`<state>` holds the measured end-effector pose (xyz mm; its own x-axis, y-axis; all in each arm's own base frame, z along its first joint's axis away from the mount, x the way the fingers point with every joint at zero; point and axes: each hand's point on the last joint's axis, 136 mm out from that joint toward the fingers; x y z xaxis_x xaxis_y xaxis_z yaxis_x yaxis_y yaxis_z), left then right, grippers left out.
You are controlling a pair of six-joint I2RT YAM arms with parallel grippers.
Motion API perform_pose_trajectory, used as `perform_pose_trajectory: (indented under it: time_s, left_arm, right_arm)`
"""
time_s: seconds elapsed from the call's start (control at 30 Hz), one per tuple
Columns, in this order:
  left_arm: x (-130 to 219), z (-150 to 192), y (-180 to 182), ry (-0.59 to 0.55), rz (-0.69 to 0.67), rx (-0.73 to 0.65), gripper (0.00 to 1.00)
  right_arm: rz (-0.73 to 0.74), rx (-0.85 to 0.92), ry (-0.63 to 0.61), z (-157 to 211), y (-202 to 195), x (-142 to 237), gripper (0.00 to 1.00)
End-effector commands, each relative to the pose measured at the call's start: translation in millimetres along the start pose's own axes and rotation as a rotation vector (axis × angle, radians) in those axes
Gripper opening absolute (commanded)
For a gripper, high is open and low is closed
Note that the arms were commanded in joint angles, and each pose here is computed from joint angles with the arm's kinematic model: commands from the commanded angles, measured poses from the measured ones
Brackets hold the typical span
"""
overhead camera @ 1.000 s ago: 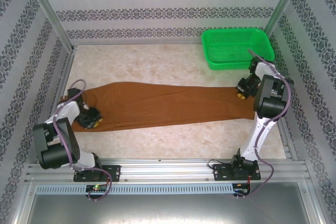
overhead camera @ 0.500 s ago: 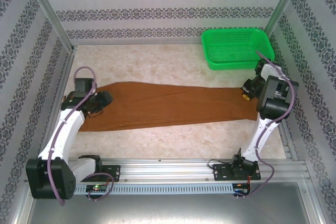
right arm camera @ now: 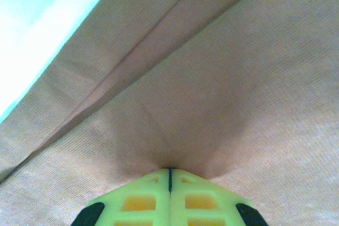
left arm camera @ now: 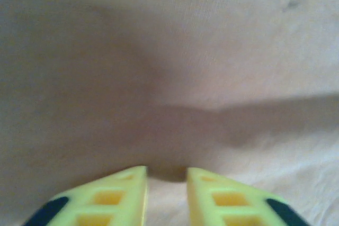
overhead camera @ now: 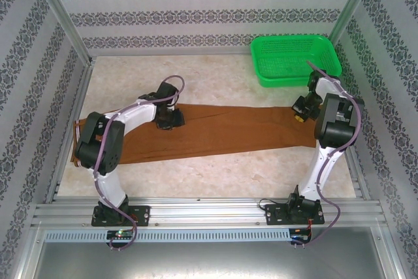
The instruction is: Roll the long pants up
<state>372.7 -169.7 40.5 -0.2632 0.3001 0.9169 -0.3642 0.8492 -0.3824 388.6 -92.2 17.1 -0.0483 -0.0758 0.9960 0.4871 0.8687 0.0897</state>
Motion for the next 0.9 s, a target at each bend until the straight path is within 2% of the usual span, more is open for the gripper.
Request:
perform_pose_trajectory:
  time_s: [0.0, 0.1, 0.2, 0.4, 0.47, 0.6, 0.63, 0.7, 0.77, 0.8, 0.83, 0.87]
  left_arm:
    - [-17, 17, 27, 0.077, -0.114, -0.005, 0.14]
    - [-20, 32, 50, 0.138, -0.195, -0.045, 0.10]
    - [-17, 46, 78, 0.205, -0.258, -0.020, 0.11]
    - [-19, 59, 135, 0.283, -0.180, 0.210, 0.17]
    - [-18, 59, 137, 0.306, -0.052, 0.325, 0.18]
    - [-7, 44, 138, 0.258, -0.076, 0.318, 0.20]
    - [0, 35, 137, 0.233, -0.097, 0.289, 0.24]
    - [22, 12, 116, 0.150, -0.048, 0.211, 0.30]
    - [51, -14, 93, 0.027, -0.006, 0.134, 0.38]
    - [63, -26, 85, -0.028, 0.003, 0.103, 0.41]
    - [74, -36, 78, -0.074, 0.012, 0.082, 0.43]
    - [80, -41, 72, -0.097, 0.030, 0.064, 0.44]
  right_arm:
    - [-0.001, 0.015, 0.039, 3, 6, -7, 0.00]
    - [0.008, -0.004, 0.050, -3, -1, -9, 0.00]
    - [0.019, -0.027, 0.070, -9, -10, -12, 0.00]
    - [0.049, -0.088, 0.095, -26, -37, -12, 0.00]
    - [0.070, -0.099, 0.105, -31, -47, -12, 0.00]
    - [0.153, -0.110, 0.098, -39, -70, -10, 0.00]
    - [0.167, -0.121, 0.086, -42, -75, -9, 0.00]
    - [0.167, -0.138, 0.008, -52, -80, 7, 0.01]
    - [0.236, -0.163, -0.146, -58, -92, 42, 0.19]
    - [0.247, -0.178, -0.235, -56, -95, 62, 0.33]
    - [0.248, -0.206, -0.305, -50, -98, 76, 0.57]
    - [0.239, -0.229, -0.349, -44, -100, 86, 0.72]
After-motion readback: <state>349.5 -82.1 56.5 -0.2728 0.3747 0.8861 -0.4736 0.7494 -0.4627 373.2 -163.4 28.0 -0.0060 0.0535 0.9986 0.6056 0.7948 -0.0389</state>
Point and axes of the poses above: each hand's point on the last joint's axis, 136 mm out from that joint toward the fingers, its own x axis back along the fingers, its own y axis along the line the jaws close on, z = x × y, and after that the axes turned 13 degrees about x, right-handed
